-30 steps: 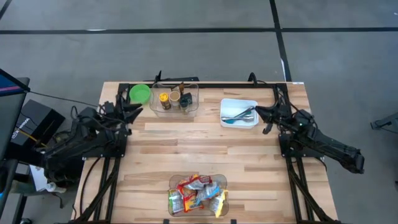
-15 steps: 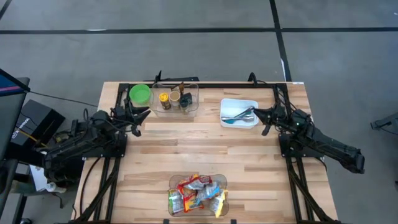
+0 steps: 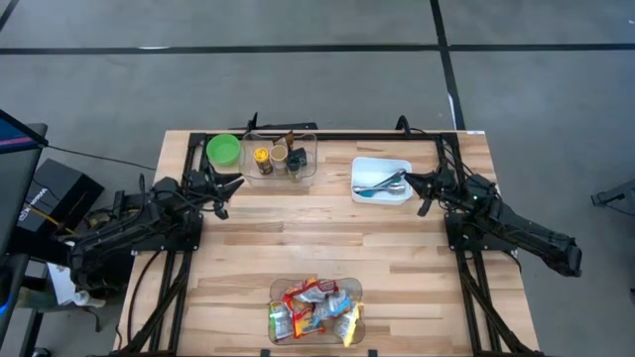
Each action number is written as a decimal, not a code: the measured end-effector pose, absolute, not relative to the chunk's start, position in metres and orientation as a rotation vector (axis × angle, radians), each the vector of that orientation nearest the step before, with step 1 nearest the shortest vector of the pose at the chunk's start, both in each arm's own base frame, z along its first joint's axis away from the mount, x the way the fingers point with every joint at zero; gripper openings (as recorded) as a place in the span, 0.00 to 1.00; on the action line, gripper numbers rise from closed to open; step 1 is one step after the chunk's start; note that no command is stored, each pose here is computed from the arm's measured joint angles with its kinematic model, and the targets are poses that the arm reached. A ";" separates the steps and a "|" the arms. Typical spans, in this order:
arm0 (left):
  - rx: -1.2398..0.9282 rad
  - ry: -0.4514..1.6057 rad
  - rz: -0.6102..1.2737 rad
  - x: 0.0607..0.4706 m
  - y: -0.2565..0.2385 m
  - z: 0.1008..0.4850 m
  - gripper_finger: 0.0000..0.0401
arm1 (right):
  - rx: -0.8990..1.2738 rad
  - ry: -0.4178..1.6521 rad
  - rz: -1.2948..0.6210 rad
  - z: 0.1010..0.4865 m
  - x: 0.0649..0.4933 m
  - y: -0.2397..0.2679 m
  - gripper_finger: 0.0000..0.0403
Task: Pick & Place Food Item
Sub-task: Return to Home Position
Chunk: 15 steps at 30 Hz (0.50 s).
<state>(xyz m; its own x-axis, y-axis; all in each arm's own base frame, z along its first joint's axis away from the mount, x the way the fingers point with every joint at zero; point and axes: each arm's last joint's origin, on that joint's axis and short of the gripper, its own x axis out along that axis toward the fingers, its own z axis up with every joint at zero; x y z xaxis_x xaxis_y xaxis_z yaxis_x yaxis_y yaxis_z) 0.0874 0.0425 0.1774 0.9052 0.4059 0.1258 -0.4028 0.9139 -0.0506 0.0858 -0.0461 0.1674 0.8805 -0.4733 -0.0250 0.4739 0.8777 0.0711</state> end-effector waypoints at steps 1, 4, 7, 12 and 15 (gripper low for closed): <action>-0.023 -0.138 0.418 0.087 0.042 0.178 0.21 | 0.076 0.007 -0.494 0.167 0.086 -0.046 0.09; -0.022 -0.140 0.417 0.087 0.042 0.178 0.21 | 0.076 0.007 -0.494 0.167 0.086 -0.046 0.09; -0.022 -0.140 0.417 0.087 0.042 0.178 0.21 | 0.076 0.007 -0.494 0.167 0.086 -0.046 0.09; -0.022 -0.140 0.417 0.087 0.042 0.178 0.21 | 0.076 0.007 -0.494 0.167 0.086 -0.046 0.09; -0.023 -0.140 0.417 0.087 0.042 0.178 0.21 | 0.076 0.007 -0.494 0.167 0.086 -0.046 0.09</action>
<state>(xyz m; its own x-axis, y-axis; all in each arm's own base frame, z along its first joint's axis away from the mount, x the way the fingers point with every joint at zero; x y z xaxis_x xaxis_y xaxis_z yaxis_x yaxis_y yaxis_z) 0.0873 0.0425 0.1779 0.9049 0.4049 0.1309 -0.4018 0.9143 -0.0506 0.0858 -0.0461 0.1674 0.8805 -0.4733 -0.0254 0.4739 0.8777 0.0711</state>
